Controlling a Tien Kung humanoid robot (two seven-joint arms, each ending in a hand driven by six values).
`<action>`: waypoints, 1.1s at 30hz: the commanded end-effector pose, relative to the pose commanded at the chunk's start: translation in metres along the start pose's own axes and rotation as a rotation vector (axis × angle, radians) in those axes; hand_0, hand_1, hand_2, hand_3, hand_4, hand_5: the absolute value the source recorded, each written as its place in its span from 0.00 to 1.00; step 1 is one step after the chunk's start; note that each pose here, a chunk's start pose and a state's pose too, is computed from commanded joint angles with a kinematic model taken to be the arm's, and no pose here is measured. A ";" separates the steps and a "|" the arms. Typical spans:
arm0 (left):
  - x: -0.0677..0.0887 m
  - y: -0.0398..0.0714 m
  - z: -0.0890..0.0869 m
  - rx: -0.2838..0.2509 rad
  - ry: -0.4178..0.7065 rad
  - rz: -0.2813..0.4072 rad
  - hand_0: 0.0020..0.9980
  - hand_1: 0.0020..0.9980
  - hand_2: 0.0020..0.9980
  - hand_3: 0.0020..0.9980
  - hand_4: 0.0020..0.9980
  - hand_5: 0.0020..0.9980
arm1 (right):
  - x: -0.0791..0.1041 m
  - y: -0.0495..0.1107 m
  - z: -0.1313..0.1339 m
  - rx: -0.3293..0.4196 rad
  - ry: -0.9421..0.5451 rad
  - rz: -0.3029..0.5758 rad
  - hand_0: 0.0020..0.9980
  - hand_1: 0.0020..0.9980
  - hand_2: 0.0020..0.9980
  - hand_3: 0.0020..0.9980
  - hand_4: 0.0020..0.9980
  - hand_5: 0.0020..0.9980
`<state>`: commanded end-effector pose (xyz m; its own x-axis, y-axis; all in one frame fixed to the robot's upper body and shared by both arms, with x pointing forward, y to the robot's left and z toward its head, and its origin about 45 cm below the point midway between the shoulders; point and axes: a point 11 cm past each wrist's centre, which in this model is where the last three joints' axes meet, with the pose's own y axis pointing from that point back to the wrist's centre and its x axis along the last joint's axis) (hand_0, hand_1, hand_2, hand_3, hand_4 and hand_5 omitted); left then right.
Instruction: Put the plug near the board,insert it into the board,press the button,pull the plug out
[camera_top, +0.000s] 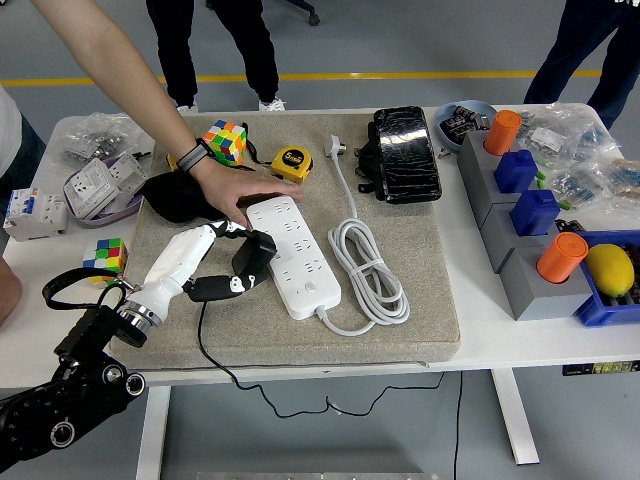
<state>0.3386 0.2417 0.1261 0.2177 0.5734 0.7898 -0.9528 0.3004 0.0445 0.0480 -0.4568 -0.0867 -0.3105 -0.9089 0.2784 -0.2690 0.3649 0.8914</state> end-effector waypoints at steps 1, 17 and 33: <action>0.000 0.000 0.000 0.002 -0.001 -0.002 0.67 0.71 0.71 0.66 0.93 0.47 | 0.000 0.000 0.000 0.000 0.000 0.000 0.57 0.64 0.62 0.54 0.92 0.47; -0.001 -0.007 0.012 -0.026 0.000 -0.009 0.66 0.70 0.70 0.65 0.93 0.47 | 0.001 0.000 0.000 0.007 -0.001 0.004 0.57 0.64 0.61 0.54 0.92 0.47; -0.005 -0.012 0.020 -0.037 -0.011 -0.035 0.64 0.69 0.69 0.64 0.93 0.47 | 0.001 0.000 0.000 0.007 0.000 0.004 0.57 0.64 0.61 0.54 0.92 0.47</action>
<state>0.3452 0.2197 0.1341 0.2482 0.5533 0.7951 -0.9361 0.3482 0.0499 0.0476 -0.4575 -0.0864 -0.3119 -0.9074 0.2817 -0.2739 0.3698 0.8878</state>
